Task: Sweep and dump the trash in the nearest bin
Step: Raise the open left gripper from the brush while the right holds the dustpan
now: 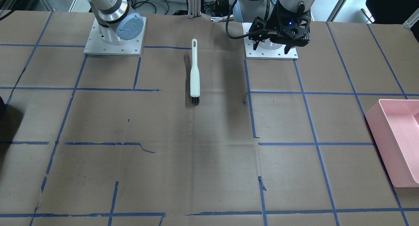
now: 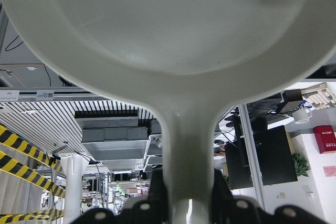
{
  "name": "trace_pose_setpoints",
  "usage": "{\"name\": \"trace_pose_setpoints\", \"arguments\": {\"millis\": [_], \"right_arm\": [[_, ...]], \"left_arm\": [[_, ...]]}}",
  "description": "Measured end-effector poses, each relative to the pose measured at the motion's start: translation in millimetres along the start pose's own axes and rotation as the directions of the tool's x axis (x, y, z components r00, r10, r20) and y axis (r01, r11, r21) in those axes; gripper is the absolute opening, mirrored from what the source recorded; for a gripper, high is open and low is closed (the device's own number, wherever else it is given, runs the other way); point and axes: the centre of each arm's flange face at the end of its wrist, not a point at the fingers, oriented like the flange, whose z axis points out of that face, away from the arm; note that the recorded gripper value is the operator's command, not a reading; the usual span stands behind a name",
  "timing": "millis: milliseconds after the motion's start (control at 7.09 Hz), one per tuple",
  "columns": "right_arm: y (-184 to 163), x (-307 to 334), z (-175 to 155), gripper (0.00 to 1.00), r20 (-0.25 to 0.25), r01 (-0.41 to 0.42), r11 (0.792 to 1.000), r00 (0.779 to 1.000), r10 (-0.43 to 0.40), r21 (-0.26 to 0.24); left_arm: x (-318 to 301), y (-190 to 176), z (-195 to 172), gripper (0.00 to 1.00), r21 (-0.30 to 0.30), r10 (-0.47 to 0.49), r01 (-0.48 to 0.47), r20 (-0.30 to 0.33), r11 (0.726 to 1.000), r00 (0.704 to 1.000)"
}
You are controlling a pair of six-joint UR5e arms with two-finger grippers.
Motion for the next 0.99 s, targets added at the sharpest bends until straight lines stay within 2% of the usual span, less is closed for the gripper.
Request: {"name": "trace_pose_setpoints", "arguments": {"millis": [141,423,706,988], "right_arm": [[-8.9,15.8,-12.5,0.01,-0.030,0.010,1.000,1.000,-0.010,0.003],[-30.4,49.8,-44.2,0.00,-0.094,0.006,1.000,0.996,-0.004,0.013],[-63.8,78.0,-79.0,0.00,-0.148,-0.054,0.997,0.987,0.061,0.055],[-110.8,93.5,-126.9,0.00,-0.187,-0.139,0.982,0.969,0.161,0.126]], "left_arm": [[-6.1,-0.8,-2.4,1.00,0.015,-0.005,0.004,0.056,1.000,0.998],[-10.6,-7.3,-3.0,0.99,0.058,-0.007,0.001,0.097,0.998,0.995],[-6.9,-6.1,2.4,0.99,0.063,-0.006,0.002,0.066,0.998,0.998],[-1.0,-0.9,8.5,0.99,0.075,0.017,-0.018,0.015,0.997,1.000]]}}
